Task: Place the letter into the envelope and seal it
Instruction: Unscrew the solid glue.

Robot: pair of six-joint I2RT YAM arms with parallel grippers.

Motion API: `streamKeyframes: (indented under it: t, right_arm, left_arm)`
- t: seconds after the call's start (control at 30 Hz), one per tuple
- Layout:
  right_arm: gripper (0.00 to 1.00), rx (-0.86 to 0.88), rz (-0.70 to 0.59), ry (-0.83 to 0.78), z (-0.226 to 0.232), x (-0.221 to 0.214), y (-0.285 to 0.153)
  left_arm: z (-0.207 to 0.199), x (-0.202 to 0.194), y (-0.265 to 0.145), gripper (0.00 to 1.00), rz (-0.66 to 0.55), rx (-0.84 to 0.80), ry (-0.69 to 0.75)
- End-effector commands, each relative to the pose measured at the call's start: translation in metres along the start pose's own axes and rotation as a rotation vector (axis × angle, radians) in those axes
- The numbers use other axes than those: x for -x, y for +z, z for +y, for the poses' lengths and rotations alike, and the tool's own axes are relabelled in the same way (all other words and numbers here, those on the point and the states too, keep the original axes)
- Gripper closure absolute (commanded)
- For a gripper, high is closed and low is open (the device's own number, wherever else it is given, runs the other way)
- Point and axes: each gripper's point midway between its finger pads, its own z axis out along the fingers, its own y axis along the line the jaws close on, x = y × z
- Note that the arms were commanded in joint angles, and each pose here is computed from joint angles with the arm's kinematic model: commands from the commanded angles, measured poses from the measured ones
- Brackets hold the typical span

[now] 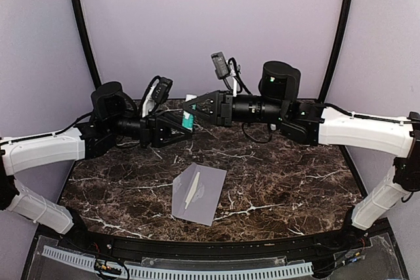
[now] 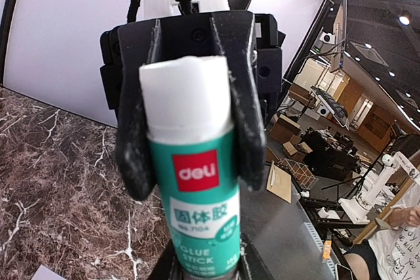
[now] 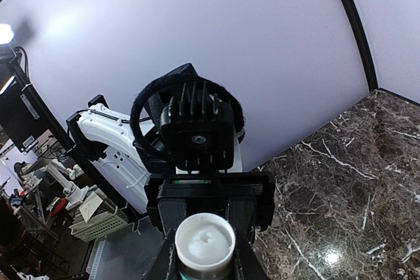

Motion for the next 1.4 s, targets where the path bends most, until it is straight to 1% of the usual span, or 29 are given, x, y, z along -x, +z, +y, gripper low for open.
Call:
streamKeyframes:
  t: [0.0,0.1,0.13,0.17,0.2,0.3,0.33,0.47,0.57,0.67,0.83,0.9,1.03,1.1,1.2,1.3,1.37]
  right_arm:
    - [1.00,-0.037,-0.071,-0.029,0.000,0.018,-0.009]
    - [1.00,-0.099,-0.077,-0.025,-0.011,0.017,-0.008]
    - [1.00,-0.121,-0.076,-0.024,-0.014,0.017,-0.007]
    - [1.00,-0.147,-0.073,-0.027,-0.017,0.016,-0.006]
    - [1.00,-0.182,-0.073,-0.031,-0.021,0.015,-0.004]
    - [1.00,-0.310,-0.056,-0.042,-0.035,0.009,0.001]
    - [1.00,-0.356,-0.052,-0.042,-0.039,0.007,0.003]
    - [1.00,-0.583,-0.028,-0.025,-0.067,-0.004,0.009]
    - [1.00,-0.701,-0.016,-0.009,-0.082,-0.013,0.013]
    - [1.00,-0.777,0.002,0.007,-0.094,-0.021,0.017]
    - [0.99,-0.763,0.004,0.014,-0.092,-0.021,0.021]
    - [0.91,-0.720,-0.010,0.005,-0.083,-0.016,0.019]
    - [0.65,-0.604,-0.042,0.008,-0.065,0.000,0.008]
    - [0.54,-0.572,-0.058,0.006,-0.061,0.006,-0.003]
    - [0.42,-0.529,-0.089,-0.010,-0.053,0.012,-0.021]
    - [0.32,-0.420,-0.126,-0.034,-0.039,0.016,-0.036]
    - [0.30,-0.311,-0.137,-0.045,-0.029,0.016,-0.044]
  left_arm:
    - [-0.003,0.002,-0.001,0.91,-0.011,-0.015,0.038]
    - [0.005,0.002,-0.002,0.97,-0.013,0.037,0.041]
    - [0.013,0.001,-0.002,0.99,-0.012,0.079,0.037]
    - [0.016,0.003,-0.003,1.00,-0.014,0.104,0.056]
    - [0.026,0.001,-0.004,1.00,-0.011,0.165,0.038]
    - [0.044,0.003,-0.010,1.00,-0.011,0.286,0.053]
    - [0.054,0.002,-0.014,1.00,-0.013,0.350,0.042]
    - [0.074,0.002,-0.025,1.00,-0.020,0.486,0.036]
    - [0.088,-0.001,-0.033,1.00,-0.020,0.575,0.021]
    - [0.097,-0.004,-0.037,1.00,-0.017,0.622,0.005]
    - [0.097,-0.007,-0.033,1.00,-0.004,0.599,-0.007]
    - [0.096,-0.007,-0.032,1.00,-0.003,0.592,-0.012]
    - [0.093,-0.005,-0.032,1.00,-0.012,0.584,-0.008]
    - [0.089,-0.002,-0.031,1.00,-0.019,0.567,-0.003]
    - [0.081,0.001,-0.029,1.00,-0.024,0.518,0.009]
    - [0.072,0.005,-0.027,1.00,-0.029,0.469,0.030]
    - [0.061,0.007,-0.023,1.00,-0.024,0.407,0.049]
